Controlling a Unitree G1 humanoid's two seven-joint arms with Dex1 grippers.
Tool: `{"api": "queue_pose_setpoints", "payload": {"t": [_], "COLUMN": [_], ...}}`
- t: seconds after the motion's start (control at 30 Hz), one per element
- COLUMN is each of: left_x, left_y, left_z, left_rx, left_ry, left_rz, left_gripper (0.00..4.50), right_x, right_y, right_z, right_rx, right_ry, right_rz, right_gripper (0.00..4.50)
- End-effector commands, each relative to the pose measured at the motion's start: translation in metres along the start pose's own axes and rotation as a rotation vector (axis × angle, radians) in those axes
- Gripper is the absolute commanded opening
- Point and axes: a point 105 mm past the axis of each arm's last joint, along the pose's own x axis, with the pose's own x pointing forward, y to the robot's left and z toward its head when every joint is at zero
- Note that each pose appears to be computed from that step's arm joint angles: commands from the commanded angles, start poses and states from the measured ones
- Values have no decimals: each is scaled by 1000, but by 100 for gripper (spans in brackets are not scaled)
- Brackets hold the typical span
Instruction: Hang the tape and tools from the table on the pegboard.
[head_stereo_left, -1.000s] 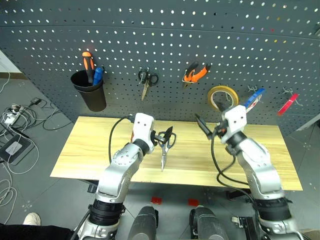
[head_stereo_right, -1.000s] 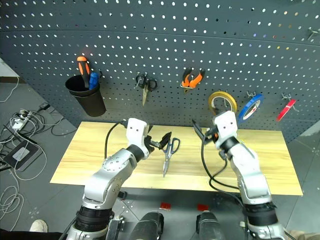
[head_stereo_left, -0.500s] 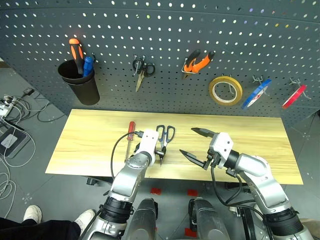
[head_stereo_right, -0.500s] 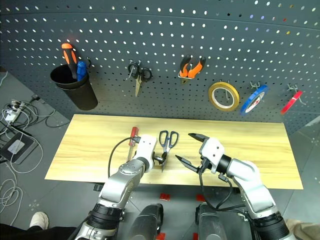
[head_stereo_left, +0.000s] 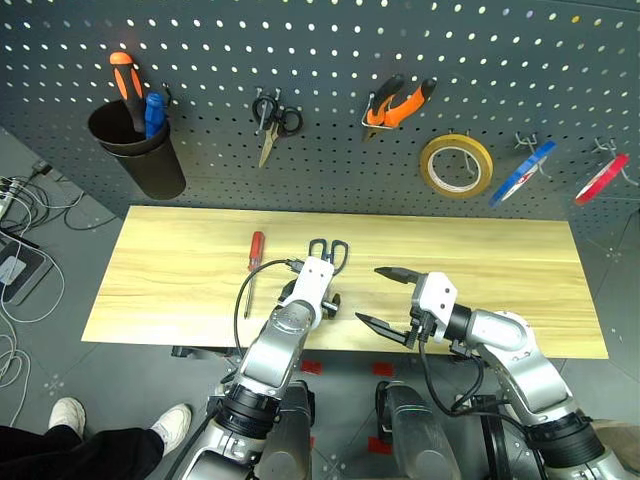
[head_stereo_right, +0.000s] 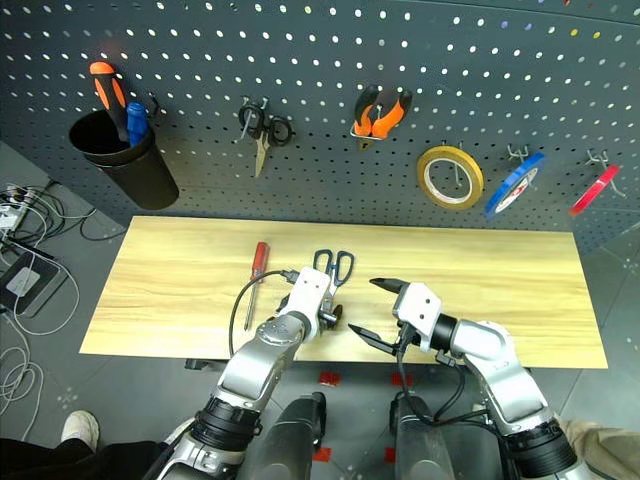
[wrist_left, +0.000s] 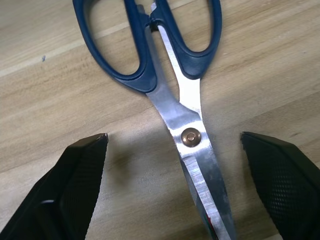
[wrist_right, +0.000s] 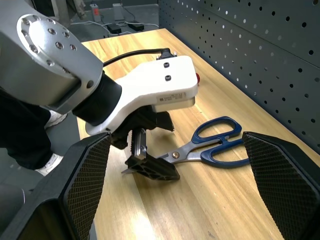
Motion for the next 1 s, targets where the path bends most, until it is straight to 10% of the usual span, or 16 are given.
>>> {"api": "queue_pose_setpoints", "payload": {"t": [0.03,0.37,1.0], "left_x": [-3,-3,-13], "left_y": [-4,3,16], "left_z": [-8,-5,29], "left_rx": [19,18,56], "left_ry": [21,15,-176], "left_rz": [5,17,7], "left_gripper": [335,58,55], "right_x": [2,3,5], "right_y": [3,6,-10], "right_z": [2,3,17], "right_rx": [-8,-5,-16], "right_ry": [-13,-25,-88], "right_rz": [-1,-7,-98], "right_gripper": [450,450,450]}}
